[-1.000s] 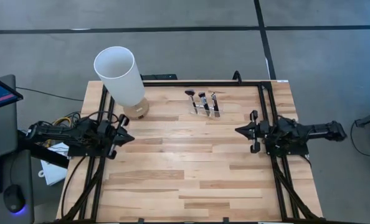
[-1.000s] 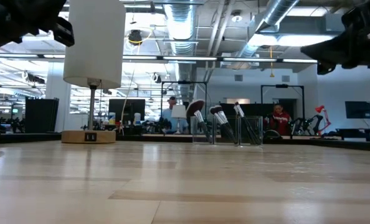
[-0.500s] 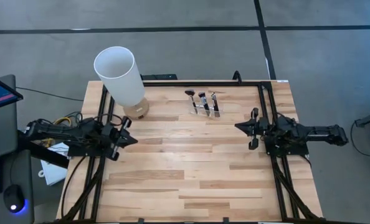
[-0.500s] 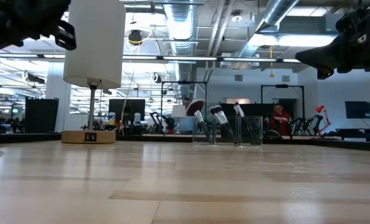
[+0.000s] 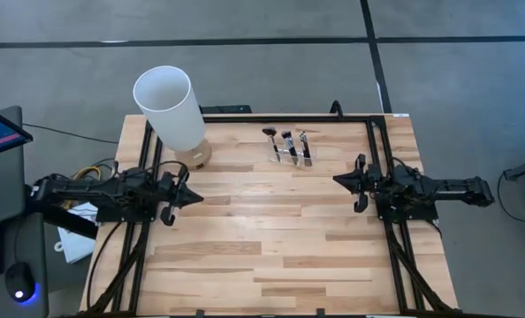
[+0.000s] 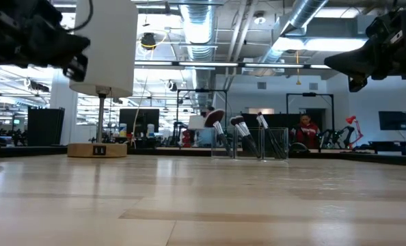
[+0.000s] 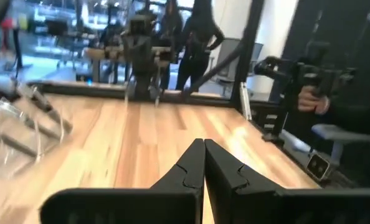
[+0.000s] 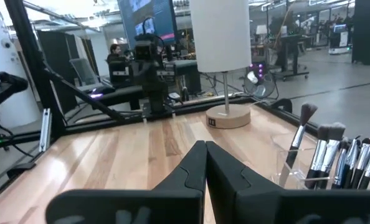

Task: Put items in baskets/containers
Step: Return to Home Position

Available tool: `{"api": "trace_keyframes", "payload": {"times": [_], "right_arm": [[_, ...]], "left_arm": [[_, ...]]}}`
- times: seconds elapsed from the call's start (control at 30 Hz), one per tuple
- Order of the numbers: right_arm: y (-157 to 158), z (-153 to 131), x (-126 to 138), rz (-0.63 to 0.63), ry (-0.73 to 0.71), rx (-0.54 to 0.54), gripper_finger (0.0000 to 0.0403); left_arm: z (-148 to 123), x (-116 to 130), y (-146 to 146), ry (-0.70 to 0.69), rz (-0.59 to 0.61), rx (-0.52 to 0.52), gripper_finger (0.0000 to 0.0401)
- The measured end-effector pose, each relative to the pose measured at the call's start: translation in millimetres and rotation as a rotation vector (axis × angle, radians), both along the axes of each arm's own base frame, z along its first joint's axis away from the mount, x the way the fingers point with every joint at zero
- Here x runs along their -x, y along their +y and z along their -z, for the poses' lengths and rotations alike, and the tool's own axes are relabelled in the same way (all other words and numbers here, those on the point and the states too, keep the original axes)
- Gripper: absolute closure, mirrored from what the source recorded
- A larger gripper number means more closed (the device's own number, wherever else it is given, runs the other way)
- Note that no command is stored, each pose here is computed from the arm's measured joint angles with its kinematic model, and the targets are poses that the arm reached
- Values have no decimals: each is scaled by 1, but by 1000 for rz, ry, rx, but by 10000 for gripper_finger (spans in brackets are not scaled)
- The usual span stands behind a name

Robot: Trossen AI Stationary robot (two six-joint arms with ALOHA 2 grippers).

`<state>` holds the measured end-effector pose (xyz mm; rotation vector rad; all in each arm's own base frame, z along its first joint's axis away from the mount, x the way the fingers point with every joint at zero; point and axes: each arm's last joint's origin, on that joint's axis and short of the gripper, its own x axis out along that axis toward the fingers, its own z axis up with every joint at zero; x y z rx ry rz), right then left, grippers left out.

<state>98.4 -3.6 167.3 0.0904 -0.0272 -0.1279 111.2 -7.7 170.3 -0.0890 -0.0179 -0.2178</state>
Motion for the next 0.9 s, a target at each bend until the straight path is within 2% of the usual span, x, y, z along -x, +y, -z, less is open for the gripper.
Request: {"api": "trace_keyframes", "payload": {"times": [0.2,0.3,0.5,0.9], "right_arm": [[0,0,0,0,1,2,403],[0,0,0,0,1,2,403],[0,0,0,0,0,2,403],[0,0,0,0,0,2,403]], "left_arm": [[-1,10,2,-19,-1,31,395],[0,14,4,-15,-65,43,395],[0,14,6,-21,-128,32,395],[0,14,7,-22,-176,54,395]]}}
